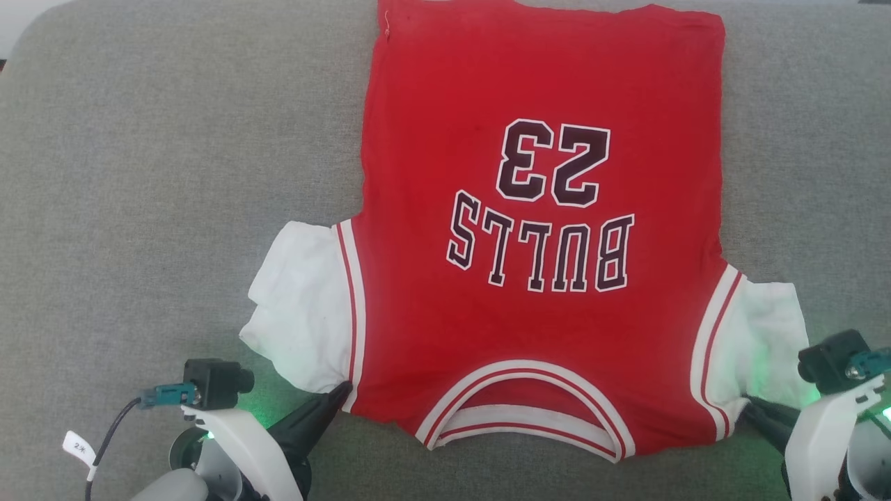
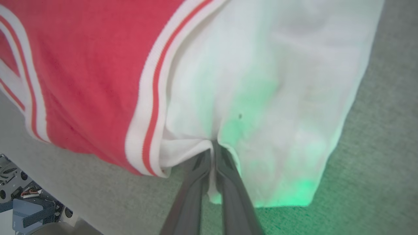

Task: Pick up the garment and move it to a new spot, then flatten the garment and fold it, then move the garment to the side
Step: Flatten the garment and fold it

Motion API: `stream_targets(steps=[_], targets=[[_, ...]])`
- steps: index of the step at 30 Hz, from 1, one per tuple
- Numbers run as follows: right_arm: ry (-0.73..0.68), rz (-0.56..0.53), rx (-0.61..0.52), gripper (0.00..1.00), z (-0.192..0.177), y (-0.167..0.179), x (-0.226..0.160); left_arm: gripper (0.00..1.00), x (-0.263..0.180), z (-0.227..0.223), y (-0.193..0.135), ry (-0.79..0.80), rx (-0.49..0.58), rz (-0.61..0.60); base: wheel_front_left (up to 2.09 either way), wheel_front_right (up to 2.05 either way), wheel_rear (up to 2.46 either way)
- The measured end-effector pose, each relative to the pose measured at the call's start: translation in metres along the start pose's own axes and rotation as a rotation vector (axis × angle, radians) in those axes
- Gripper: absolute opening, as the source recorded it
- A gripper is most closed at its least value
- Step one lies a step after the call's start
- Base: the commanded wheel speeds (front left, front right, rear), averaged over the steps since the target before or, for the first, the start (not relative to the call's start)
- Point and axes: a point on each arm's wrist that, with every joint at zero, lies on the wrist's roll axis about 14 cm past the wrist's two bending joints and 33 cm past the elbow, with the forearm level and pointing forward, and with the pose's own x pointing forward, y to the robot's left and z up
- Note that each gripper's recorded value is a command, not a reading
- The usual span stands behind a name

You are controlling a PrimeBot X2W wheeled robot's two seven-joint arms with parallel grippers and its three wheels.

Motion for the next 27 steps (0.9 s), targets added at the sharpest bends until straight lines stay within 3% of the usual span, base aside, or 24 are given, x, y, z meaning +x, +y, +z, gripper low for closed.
stream_targets(steps=[8, 16, 22, 27], targets=[[-0.162, -0.013, -0.008, 1.00, 0.050, -0.004, -0.034, 0.00, -0.001, 0.004, -0.007, -0.031, -0.005, -0.022, 0.00, 0.00, 0.00], [-0.337, -0.064, -0.106, 1.00, 0.137, -0.021, -0.073, 0.00, -0.003, 0.006, -0.013, -0.051, -0.012, -0.032, 0.00, 0.00, 0.00], [-0.369, -0.074, -0.095, 1.00, 0.202, -0.040, -0.050, 0.00, 0.003, 0.009, -0.019, -0.055, -0.020, -0.048, 0.00, 0.00, 0.00], [-0.319, -0.146, -0.076, 1.00, 0.239, -0.069, -0.018, 0.00, 0.013, 0.014, -0.023, -0.061, -0.013, -0.062, 0.00, 0.00, 0.00]])
